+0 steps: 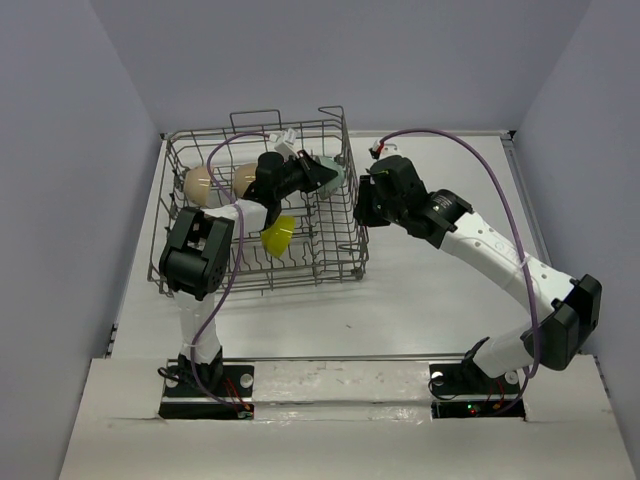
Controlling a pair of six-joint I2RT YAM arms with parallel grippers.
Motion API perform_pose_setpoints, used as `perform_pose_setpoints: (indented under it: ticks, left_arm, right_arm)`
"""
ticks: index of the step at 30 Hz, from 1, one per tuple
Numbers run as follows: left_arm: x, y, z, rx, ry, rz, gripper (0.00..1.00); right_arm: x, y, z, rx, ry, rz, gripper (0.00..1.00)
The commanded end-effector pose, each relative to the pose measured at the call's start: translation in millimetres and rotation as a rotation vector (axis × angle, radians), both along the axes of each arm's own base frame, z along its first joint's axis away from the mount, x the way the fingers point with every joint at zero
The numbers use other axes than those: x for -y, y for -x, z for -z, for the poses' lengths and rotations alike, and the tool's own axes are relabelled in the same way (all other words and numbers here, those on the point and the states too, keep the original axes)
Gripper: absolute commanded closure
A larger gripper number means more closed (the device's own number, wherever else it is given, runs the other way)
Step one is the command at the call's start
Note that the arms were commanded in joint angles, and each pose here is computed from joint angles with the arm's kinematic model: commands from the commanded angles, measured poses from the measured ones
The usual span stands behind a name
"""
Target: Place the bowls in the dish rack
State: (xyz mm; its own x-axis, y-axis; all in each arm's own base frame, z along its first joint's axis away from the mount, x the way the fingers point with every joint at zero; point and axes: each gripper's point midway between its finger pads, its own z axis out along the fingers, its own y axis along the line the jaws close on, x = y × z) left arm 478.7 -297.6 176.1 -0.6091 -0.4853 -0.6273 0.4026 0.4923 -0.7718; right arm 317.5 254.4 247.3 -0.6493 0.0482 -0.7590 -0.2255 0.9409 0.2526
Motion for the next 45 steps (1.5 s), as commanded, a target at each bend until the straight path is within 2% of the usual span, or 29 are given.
perform_pose_setpoints:
  ticks: [1,6,12,20,26,30,38,45]
  left_arm:
    - [-30.3,-23.1,-49.1,0.137,-0.014,-0.126,1.00]
    - [-41.0,-24.5,-44.2,0.117,-0.064,-0.170,1.00]
    - [-56.0,-28.0,-45.0,0.096,-0.123,-0.235,1.00]
    - [-73.5,-34.1,-34.4,0.038,-0.214,-0.322,0.99]
    - [-78.6,-32.5,-33.9,0.026,-0.236,-0.338,0.92]
    - [-82.1,-28.5,-36.6,0.026,-0.237,-0.350,0.82]
    - [-95.1,-23.0,-32.1,0.002,-0.271,-0.403,0.78]
    - [-107.5,-20.0,-18.4,-0.050,-0.329,-0.450,0.69]
  right_arm:
    - [-3.7,-11.0,-8.6,0.041,-0.020,0.018,0.72]
    - [-3.6,-10.8,-0.8,0.027,-0.015,0.024,0.75]
    - [-3.8,-11.1,2.2,0.020,-0.015,0.029,0.88]
    - [0.5,-11.2,-1.3,0.018,-0.035,0.076,0.95]
    - [4.5,-11.7,-5.2,0.020,-0.034,0.102,0.98]
    - [5.4,-12.2,-8.1,0.020,-0.038,0.114,0.99]
    - [6.5,-13.8,-13.4,0.028,-0.043,0.128,0.99]
    - [3.9,-14.6,-13.2,0.023,-0.046,0.123,0.99]
